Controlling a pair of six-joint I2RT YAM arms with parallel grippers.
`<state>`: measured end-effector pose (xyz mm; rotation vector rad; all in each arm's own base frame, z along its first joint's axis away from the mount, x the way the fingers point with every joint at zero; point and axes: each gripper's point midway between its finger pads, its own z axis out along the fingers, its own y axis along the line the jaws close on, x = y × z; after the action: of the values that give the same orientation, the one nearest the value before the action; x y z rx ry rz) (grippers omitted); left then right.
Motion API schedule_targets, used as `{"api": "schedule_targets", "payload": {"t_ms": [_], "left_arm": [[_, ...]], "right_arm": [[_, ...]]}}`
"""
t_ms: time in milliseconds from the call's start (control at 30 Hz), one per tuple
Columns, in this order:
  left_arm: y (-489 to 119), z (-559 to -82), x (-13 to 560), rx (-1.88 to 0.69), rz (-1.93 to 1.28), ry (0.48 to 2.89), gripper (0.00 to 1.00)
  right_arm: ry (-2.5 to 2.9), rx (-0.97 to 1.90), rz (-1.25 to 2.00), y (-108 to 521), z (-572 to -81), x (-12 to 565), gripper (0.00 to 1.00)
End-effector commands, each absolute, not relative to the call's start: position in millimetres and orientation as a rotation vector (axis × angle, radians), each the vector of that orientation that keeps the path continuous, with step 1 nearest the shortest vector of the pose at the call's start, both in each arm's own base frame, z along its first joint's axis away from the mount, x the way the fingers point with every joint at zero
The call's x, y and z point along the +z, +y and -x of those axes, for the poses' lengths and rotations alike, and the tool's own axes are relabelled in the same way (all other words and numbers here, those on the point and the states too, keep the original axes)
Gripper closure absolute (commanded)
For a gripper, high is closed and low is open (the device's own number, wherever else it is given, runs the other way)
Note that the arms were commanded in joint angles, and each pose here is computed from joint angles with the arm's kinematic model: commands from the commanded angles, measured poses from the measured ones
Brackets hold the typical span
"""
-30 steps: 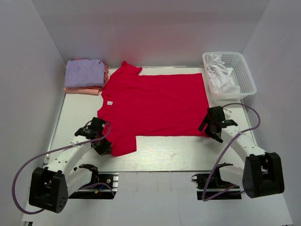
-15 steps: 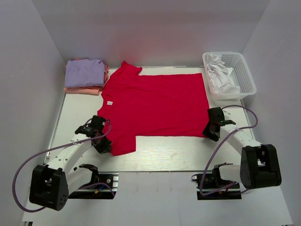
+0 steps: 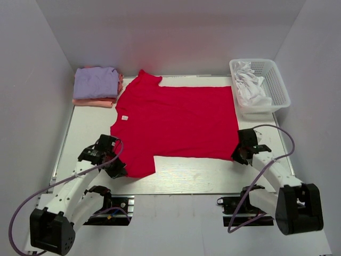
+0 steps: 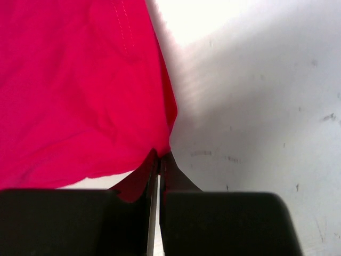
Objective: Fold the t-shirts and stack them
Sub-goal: Grap the side of the flattened tshirt closest away from the robot with both arms, then fold the flattened tshirt in 1/3 of the way
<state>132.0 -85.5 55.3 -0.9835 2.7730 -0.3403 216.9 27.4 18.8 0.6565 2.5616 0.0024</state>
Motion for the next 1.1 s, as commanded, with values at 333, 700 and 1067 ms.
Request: {"api": "schedule_targets", "payload": {"t_ms": [333, 700, 1067], "left_arm": [[-115, -173, 99, -0.603, 0.876, 2.662, 1.00], [-132, -306, 172, -0.613, 0.698, 2.479, 1.00], [-121, -400, 169, -0.416, 0.786, 2.486, 1.00]], "right_arm": [[2.544, 0.164, -0.558, 48, -217, 37, 1.00], [2.530, 0.080, -0.524, 48, -284, 77, 1.00], [2.491, -0.002, -0.500, 44, -340, 114, 1.00]]}}
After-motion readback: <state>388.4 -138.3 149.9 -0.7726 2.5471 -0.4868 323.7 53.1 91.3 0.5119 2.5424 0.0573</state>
